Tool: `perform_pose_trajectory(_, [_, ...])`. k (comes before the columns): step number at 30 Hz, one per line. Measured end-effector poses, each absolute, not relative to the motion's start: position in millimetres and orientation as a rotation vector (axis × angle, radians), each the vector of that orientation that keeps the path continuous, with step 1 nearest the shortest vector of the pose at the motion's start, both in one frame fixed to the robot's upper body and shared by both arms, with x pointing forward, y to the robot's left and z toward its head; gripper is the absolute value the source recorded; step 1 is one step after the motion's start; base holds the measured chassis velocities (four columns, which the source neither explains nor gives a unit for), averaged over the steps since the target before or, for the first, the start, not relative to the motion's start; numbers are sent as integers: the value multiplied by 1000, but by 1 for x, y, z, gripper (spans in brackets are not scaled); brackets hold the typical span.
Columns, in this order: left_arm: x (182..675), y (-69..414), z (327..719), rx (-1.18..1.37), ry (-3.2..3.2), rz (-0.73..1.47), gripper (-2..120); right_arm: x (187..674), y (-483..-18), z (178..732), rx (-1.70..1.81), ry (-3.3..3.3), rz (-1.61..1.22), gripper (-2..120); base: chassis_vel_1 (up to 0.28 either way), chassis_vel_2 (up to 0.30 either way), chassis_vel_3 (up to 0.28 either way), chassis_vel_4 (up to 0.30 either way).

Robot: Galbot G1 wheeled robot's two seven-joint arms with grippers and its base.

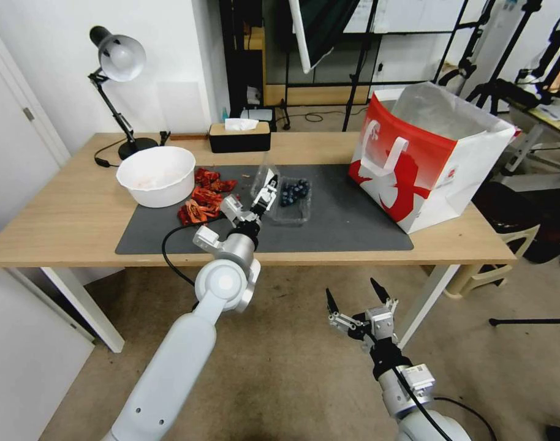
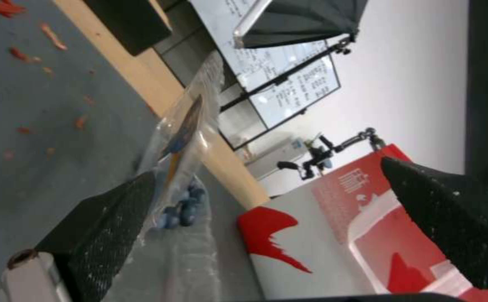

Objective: Close the takeout container lid, then place the container into the takeout bag.

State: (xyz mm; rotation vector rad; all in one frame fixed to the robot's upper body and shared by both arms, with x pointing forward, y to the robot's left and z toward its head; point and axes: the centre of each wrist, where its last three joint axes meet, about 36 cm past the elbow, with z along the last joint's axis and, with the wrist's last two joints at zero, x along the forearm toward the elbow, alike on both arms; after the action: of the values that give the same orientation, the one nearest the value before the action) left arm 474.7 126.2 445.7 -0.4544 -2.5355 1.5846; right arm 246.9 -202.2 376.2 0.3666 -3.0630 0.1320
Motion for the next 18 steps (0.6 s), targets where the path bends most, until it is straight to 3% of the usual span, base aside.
perform_pose_trajectory(18, [489,102,445,-775,-2432,1520,100,244,-203,375,353,-3057,133,100,0,0,0,0])
